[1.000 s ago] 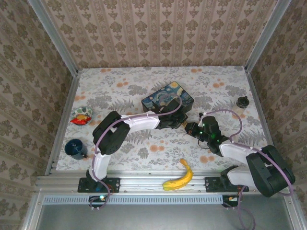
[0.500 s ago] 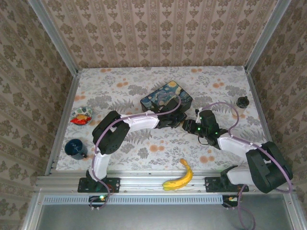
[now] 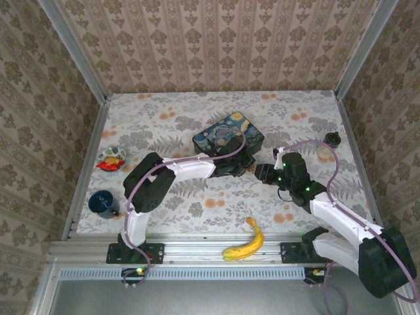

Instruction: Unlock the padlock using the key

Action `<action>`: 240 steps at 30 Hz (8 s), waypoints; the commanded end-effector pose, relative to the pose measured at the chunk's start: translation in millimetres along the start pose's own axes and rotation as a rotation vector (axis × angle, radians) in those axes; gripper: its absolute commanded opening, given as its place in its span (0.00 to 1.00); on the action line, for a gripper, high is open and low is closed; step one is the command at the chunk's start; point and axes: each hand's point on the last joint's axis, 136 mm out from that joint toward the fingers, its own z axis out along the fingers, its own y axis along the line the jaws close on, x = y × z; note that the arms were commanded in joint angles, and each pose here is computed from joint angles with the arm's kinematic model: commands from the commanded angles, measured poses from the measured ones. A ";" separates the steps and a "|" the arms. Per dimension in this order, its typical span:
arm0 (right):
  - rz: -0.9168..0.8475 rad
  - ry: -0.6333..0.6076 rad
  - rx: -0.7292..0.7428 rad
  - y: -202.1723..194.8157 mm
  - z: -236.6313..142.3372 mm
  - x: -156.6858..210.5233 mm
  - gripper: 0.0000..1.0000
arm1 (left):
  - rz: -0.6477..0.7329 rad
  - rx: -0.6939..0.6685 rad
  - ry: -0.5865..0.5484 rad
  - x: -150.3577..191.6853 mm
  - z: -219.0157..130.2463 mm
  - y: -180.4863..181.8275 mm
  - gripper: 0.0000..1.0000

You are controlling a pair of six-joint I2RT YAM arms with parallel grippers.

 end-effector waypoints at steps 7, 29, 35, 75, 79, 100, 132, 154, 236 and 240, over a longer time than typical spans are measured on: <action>0.026 0.089 0.003 -9.5 19.0 13.7 0.28 | -0.034 0.006 0.104 21.8 -4.8 -0.2 0.00; 0.181 0.030 -0.085 -4.2 46.5 -5.0 0.00 | 0.108 0.114 0.056 16.1 -12.1 -13.5 0.57; 0.208 0.004 -0.076 -5.7 43.5 -10.3 0.00 | 0.146 0.156 -0.100 -9.8 -26.8 -3.5 0.58; 0.242 -0.005 -0.092 -3.9 49.9 -14.3 0.00 | 0.041 0.314 -0.098 -16.0 -8.5 -5.2 0.00; 0.214 -0.008 -0.067 -5.4 48.2 -17.7 0.16 | 0.049 0.318 -0.095 -15.4 -11.7 -7.5 0.00; -0.331 0.027 0.252 -16.0 0.7 1.6 0.18 | 0.049 0.051 -0.006 -3.2 -34.9 21.0 0.00; -0.640 0.054 0.267 25.6 53.7 3.1 0.24 | -0.023 0.053 0.084 8.6 -28.6 24.1 0.00; -0.337 0.096 0.122 8.1 72.5 -0.9 0.00 | -0.031 0.092 0.159 25.1 -29.2 18.1 0.00; 0.630 0.201 -0.131 -34.1 79.1 9.7 0.00 | 0.901 -0.439 -0.411 -84.1 -123.2 0.6 0.77; 0.608 0.218 -0.106 -37.2 81.3 11.9 0.00 | 0.921 -0.524 -0.374 -84.9 -112.9 11.4 0.78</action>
